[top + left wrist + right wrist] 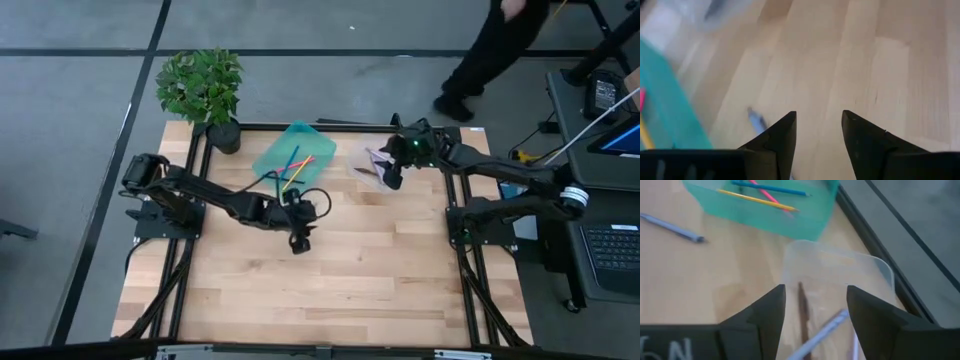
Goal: Sort pens & pencils
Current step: Put the dark purple pen into the transparent bin
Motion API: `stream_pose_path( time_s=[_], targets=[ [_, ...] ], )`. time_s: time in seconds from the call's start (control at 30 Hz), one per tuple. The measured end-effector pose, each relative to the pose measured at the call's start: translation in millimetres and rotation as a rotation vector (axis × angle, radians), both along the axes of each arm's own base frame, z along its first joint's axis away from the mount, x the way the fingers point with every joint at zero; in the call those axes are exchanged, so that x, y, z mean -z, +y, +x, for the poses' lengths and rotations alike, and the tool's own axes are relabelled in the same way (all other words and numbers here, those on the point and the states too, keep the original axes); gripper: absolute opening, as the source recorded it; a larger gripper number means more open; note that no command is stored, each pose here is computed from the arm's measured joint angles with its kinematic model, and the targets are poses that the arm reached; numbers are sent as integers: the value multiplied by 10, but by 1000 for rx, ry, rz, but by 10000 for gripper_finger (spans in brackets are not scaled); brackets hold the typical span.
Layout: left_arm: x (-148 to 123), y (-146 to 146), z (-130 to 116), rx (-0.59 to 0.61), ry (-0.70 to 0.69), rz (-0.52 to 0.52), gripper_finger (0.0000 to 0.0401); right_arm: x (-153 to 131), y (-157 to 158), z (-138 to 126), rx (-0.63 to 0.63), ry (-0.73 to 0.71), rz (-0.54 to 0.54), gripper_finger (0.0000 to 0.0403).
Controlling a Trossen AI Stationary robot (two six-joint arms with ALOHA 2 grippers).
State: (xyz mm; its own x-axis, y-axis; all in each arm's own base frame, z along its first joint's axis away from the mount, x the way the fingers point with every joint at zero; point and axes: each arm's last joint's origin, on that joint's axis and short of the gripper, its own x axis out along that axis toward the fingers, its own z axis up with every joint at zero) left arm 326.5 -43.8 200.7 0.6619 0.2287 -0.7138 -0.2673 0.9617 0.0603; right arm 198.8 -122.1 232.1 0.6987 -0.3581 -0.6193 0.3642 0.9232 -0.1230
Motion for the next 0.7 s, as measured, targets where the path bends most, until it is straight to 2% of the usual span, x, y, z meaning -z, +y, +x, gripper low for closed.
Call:
stream_pose_path(
  time_s=[0.13, 0.27, 0.33, 0.5, 0.53, 0.6, 0.7],
  targets=[
    [-55, -71, -38, -114, 41, -71, 151, -38, 69, 2, -26, -28, 20, 211],
    [-55, -92, -52, -168, 39, -116, 151, -67, 157, 57, -92, -63, 22, 211],
    [-42, -84, -63, -200, 47, -142, 151, -122, 216, 123, -206, -140, 24, 211],
    [36, -19, -106, -269, 122, -161, 151, -320, 399, 250, -670, -461, 38, 211],
    [51, -6, -103, -282, 129, -163, 151, -318, 422, 251, -724, -502, 34, 211],
    [80, 6, -122, -291, 161, -158, 151, -243, 445, 239, -726, -533, 18, 211],
    [82, -1, -123, -282, 167, -176, 151, -43, 457, 194, -647, -524, -23, 211]
  ],
)
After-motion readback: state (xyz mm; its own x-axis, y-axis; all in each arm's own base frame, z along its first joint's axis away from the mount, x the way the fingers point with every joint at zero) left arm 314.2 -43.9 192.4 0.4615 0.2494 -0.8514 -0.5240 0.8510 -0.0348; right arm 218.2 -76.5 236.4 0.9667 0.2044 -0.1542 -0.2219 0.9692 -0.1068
